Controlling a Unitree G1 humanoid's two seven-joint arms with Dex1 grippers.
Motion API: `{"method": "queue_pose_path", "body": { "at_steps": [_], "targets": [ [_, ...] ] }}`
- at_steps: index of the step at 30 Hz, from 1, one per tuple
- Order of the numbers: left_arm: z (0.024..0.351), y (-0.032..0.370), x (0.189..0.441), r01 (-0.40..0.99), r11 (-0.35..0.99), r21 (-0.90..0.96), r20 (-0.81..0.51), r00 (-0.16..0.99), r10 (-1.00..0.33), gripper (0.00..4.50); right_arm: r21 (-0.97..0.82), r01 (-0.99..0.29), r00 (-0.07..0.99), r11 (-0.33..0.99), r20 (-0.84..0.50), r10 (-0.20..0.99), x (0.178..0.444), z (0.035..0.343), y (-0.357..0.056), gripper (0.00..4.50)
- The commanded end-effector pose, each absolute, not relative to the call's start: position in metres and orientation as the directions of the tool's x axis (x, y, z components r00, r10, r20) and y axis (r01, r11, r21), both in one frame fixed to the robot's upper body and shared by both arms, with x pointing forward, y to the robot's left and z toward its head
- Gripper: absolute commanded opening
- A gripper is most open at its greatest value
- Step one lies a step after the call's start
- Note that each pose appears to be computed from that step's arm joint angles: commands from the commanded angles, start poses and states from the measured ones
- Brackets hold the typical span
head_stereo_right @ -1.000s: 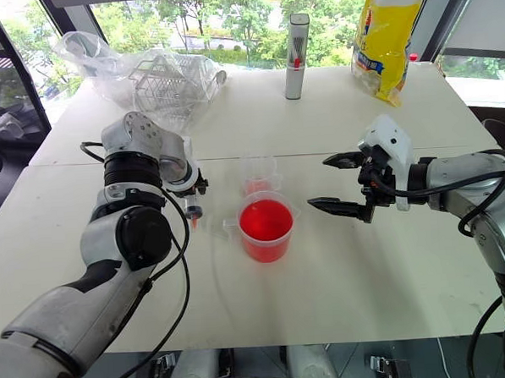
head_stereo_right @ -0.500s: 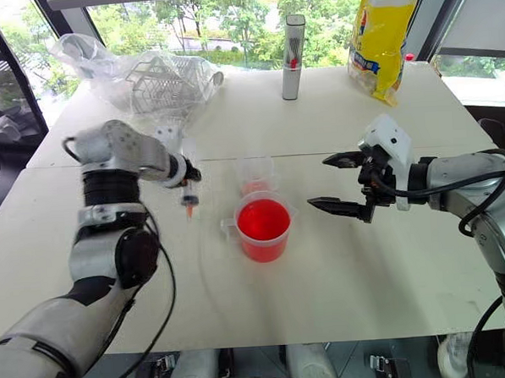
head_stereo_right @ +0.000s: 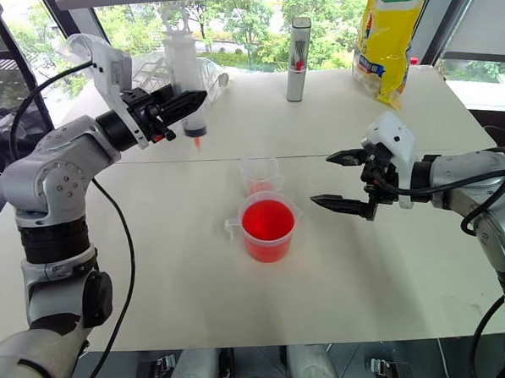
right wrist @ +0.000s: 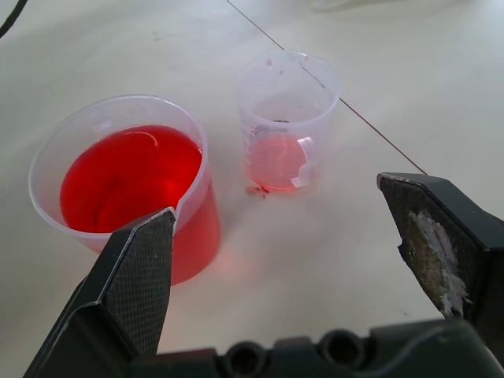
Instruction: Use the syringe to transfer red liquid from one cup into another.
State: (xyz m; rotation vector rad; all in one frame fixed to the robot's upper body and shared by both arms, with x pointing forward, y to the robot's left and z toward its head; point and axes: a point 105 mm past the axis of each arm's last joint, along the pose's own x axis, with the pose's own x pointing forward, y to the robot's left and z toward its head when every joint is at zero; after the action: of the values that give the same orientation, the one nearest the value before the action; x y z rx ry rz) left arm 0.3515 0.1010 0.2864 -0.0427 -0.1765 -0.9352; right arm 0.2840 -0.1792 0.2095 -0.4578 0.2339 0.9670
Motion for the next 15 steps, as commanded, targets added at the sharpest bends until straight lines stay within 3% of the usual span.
{"method": "queue_pose_path", "body": {
  "at_steps": [1, 8, 12, 15],
  "targets": [
    [0.304, 0.081, 0.327, 0.894, 0.435, 0.108, 0.272, 0.394, -0.878, 1.33, -0.337, -0.797, 0.600, 0.501, -0.346, 0.722, 0.286, 0.228, -0.185, 4.50],
    [0.311, 0.051, 0.298, 0.987, 0.155, 0.045, 0.361, 0.128, -0.924, 1.33, -0.344, -0.771, 0.634, 0.536, -0.343, 0.693, 0.284, 0.230, -0.193, 4.50],
    [0.304, 0.044, 0.294, 0.998, 0.060, -0.026, 0.377, 0.065, -0.924, 1.33, -0.344, -0.761, 0.647, 0.550, -0.341, 0.682, 0.282, 0.230, -0.197, 4.50],
    [0.278, 0.037, 0.295, 0.998, 0.020, -0.057, 0.323, 0.037, -0.946, 1.33, -0.343, -0.753, 0.657, 0.562, -0.339, 0.673, 0.279, 0.230, -0.199, 4.50]
  ]
}}
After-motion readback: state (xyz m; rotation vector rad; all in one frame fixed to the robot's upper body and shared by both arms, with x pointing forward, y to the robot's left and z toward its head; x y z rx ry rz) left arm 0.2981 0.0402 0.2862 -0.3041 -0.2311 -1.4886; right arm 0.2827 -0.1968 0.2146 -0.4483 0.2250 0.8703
